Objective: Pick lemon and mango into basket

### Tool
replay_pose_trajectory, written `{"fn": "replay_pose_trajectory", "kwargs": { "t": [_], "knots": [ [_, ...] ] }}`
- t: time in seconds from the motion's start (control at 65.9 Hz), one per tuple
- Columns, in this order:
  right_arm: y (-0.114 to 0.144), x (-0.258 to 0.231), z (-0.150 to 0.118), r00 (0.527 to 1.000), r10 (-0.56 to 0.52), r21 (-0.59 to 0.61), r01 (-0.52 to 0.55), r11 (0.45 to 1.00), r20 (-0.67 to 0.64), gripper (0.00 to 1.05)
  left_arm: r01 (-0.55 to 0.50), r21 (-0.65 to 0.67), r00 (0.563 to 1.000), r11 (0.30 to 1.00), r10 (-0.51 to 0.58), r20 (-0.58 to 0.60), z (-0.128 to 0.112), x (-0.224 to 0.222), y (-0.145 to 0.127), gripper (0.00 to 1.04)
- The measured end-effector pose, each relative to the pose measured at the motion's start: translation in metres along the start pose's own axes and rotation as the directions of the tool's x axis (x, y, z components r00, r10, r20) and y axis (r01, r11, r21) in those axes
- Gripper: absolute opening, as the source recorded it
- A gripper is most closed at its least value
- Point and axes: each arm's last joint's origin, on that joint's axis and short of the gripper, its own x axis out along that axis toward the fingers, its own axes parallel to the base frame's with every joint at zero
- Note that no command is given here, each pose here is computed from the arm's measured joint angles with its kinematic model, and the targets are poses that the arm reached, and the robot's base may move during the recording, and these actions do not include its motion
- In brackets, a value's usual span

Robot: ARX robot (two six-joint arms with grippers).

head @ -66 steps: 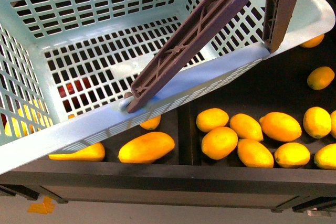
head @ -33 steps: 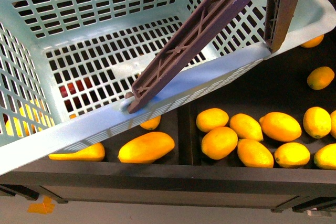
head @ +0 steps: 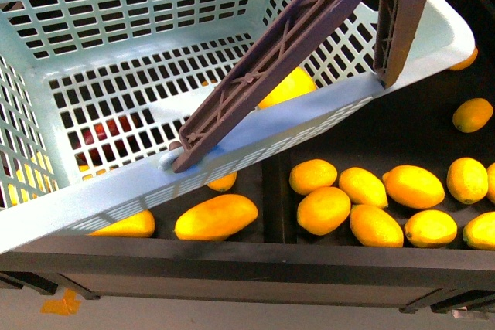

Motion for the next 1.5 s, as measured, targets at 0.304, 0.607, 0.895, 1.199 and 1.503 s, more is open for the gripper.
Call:
{"fn": "replay_pose_trajectory", "kwargs": {
  "t": [0.304, 0.607, 0.895, 1.199, 1.503],
  "knots": [
    [-0.036, -0.059, -0.040, 1.000, -0.008, -0.058, 0.007, 0.998, -0.025, 0.23, -0.004, 0.001, 1.000, 1.000, 0.004, 0.006, 0.001, 0.000, 0.001, 0.04],
    [-0.049, -0.094, -0.057, 1.000, -0.006, -0.064, 0.005, 0.998, -0.023, 0.02, -0.002, 0.000, 1.000, 1.000, 0.002, 0.003, 0.001, 0.000, 0.000, 0.04],
    [-0.062, -0.117, -0.066, 1.000, -0.008, -0.063, 0.007, 0.998, -0.025, 0.02, -0.005, 0.001, 1.000, 1.000, 0.005, 0.008, 0.001, 0.000, 0.001, 0.04],
    [-0.062, -0.126, -0.068, 1.000, -0.007, -0.064, 0.006, 0.998, -0.014, 0.36, -0.003, -0.001, 1.000, 1.000, 0.003, 0.004, 0.001, 0.000, 0.001, 0.04],
    [-0.062, -0.126, -0.068, 1.000, -0.007, -0.064, 0.006, 0.998, -0.014, 0.86, -0.003, -0.001, 1.000, 1.000, 0.003, 0.003, 0.001, 0.000, 0.001, 0.04]
  ]
}}
